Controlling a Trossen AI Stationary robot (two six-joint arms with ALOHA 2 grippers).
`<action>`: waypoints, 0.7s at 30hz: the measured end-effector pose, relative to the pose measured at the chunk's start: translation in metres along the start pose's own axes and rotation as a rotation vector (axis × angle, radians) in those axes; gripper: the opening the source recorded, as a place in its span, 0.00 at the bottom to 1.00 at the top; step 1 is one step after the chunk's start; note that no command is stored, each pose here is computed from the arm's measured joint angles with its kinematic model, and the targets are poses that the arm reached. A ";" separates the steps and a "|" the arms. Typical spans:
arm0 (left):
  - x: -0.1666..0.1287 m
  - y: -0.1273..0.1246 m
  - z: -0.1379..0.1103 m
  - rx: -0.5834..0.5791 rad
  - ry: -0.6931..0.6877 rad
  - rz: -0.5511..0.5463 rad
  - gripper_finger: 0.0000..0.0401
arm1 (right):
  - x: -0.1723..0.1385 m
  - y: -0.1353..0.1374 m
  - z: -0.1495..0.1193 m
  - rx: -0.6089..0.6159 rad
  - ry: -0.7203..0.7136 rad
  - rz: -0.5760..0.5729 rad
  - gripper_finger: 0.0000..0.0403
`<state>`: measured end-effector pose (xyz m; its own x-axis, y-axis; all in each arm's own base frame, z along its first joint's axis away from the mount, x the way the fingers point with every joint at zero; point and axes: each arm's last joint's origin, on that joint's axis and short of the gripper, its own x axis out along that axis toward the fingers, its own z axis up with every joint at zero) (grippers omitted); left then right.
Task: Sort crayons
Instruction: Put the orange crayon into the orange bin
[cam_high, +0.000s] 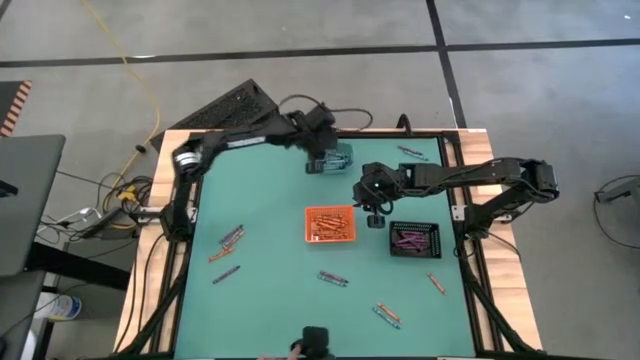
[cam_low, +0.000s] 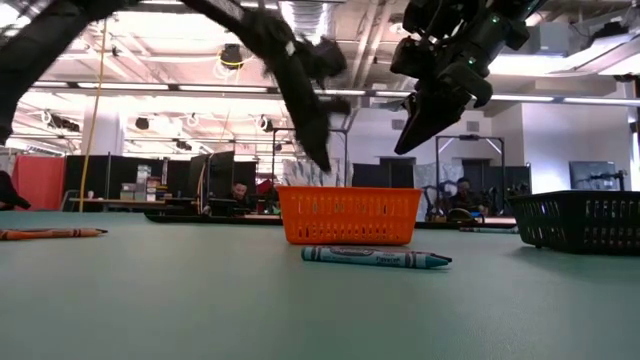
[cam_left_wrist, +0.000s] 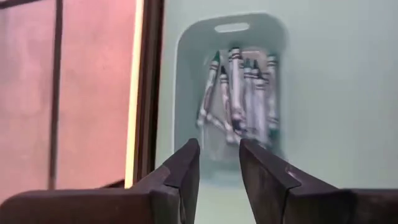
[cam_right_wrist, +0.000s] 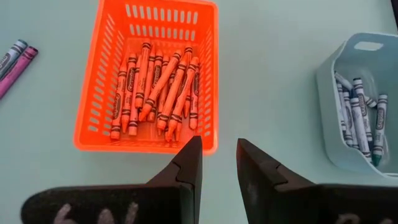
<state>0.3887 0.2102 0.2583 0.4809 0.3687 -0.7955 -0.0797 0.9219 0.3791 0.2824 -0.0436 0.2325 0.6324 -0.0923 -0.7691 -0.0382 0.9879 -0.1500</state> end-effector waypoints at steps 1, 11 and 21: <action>-0.015 0.002 0.000 -0.022 -0.003 -0.011 0.26 | 0.000 0.000 0.000 0.001 0.002 -0.001 0.23; -0.118 -0.033 -0.046 -0.282 0.091 -0.243 0.26 | 0.000 -0.010 -0.006 0.016 0.034 -0.021 0.23; -0.143 -0.130 -0.128 -0.563 0.178 -0.318 0.26 | -0.001 -0.023 -0.004 -0.011 -0.006 -0.059 0.23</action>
<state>0.2181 0.0530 0.2626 0.4086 0.0383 -0.9119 -0.4243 0.8926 -0.1527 0.2795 -0.0665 0.2339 0.6384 -0.1499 -0.7550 -0.0092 0.9793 -0.2023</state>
